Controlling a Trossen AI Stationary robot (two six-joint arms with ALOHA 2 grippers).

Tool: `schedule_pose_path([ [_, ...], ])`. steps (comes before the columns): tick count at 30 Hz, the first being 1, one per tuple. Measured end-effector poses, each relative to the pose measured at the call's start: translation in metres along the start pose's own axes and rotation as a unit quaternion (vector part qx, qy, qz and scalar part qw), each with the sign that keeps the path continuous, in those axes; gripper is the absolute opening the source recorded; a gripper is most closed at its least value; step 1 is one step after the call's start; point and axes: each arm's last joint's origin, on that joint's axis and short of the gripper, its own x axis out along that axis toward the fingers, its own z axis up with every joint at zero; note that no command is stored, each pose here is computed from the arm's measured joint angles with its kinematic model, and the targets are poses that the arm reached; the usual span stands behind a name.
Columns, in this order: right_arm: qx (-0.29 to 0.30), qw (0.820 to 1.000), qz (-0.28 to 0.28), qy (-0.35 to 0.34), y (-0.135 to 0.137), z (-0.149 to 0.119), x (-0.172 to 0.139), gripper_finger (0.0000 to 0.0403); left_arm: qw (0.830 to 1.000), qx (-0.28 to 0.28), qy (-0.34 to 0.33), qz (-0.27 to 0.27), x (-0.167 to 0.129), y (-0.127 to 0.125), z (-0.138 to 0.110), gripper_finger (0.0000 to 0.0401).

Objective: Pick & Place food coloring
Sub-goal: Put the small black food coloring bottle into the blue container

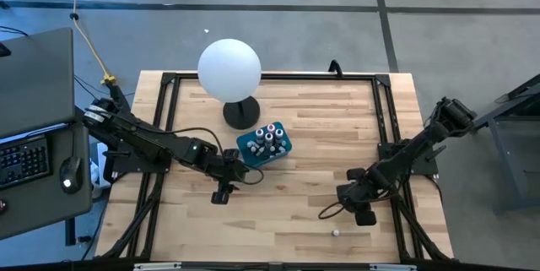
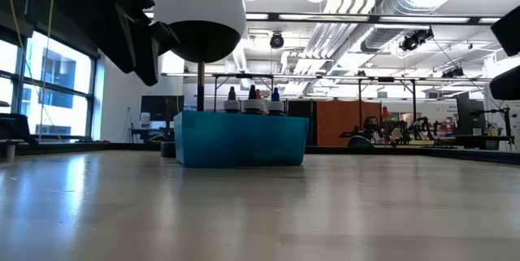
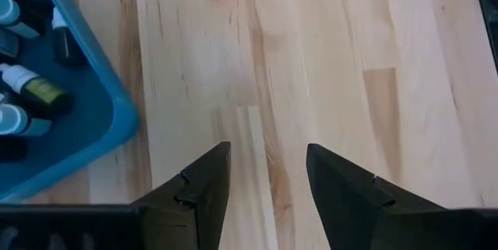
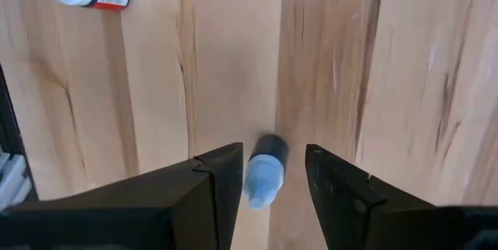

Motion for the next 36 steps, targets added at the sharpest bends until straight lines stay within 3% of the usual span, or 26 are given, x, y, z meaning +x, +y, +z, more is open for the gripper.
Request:
schedule_pose_path([
  [17,-0.009,0.999,-0.031,-0.009,0.011,-0.011,0.003,0.0130,1.000,-0.019,0.001,0.000,0.000,0.000,0.000,0.0168],
  [36,0.013,0.999,-0.037,-0.029,0.009,-0.007,0.002,0.0047,1.000,-0.004,0.005,0.001,0.000,0.000,-0.001,0.0168],
])
